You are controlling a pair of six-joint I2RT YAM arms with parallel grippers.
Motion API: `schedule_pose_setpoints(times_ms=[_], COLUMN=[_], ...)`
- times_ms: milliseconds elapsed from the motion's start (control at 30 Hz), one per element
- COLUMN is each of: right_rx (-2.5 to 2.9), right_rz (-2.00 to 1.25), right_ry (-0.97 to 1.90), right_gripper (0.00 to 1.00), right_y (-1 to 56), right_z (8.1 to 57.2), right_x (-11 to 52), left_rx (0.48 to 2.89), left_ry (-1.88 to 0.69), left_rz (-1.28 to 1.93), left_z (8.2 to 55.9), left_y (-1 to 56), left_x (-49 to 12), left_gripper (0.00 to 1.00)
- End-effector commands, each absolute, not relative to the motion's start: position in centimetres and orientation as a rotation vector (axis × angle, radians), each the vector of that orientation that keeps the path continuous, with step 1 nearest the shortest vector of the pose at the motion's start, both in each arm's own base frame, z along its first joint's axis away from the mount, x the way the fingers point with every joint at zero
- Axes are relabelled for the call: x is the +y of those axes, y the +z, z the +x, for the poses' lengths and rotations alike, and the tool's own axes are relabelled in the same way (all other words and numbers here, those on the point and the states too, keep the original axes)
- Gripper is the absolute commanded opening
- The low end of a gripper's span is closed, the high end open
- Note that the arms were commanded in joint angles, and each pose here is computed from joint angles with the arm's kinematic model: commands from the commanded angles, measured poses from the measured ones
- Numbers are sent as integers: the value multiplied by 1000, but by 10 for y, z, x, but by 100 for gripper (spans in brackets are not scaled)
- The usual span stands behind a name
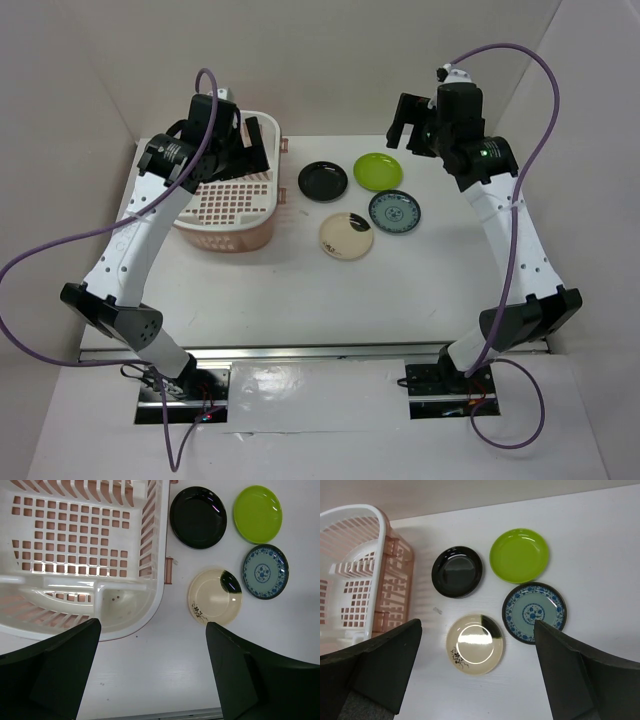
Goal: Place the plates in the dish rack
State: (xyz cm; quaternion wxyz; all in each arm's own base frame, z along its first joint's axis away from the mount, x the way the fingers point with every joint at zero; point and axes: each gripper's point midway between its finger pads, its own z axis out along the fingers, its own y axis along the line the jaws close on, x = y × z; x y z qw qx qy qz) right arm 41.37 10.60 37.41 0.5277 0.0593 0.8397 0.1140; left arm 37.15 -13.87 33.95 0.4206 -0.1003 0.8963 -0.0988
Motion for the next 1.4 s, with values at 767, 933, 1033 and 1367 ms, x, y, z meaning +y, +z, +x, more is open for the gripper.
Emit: schedule_pose_setpoints(times_ms=[767,933,1033,1367], right_rx=[1991,2063,2120,2220], right_rz=[186,220,233,214], right_ry=[451,518,520,605], right_gripper=[94,90,89,82], right_y=[251,190,154,96], right_z=[525,563,578,607], right_x=[43,33,27,27], left_rx=[2191,2188,2176,2154], left_ry=[-501,-635,-639,-627], left_rz=[-36,88,140,149], left_z=[356,339,335,331], left_y=[365,365,367,373], left_x=[-183,-209,-217,-215], left_gripper=[100,100,100,100])
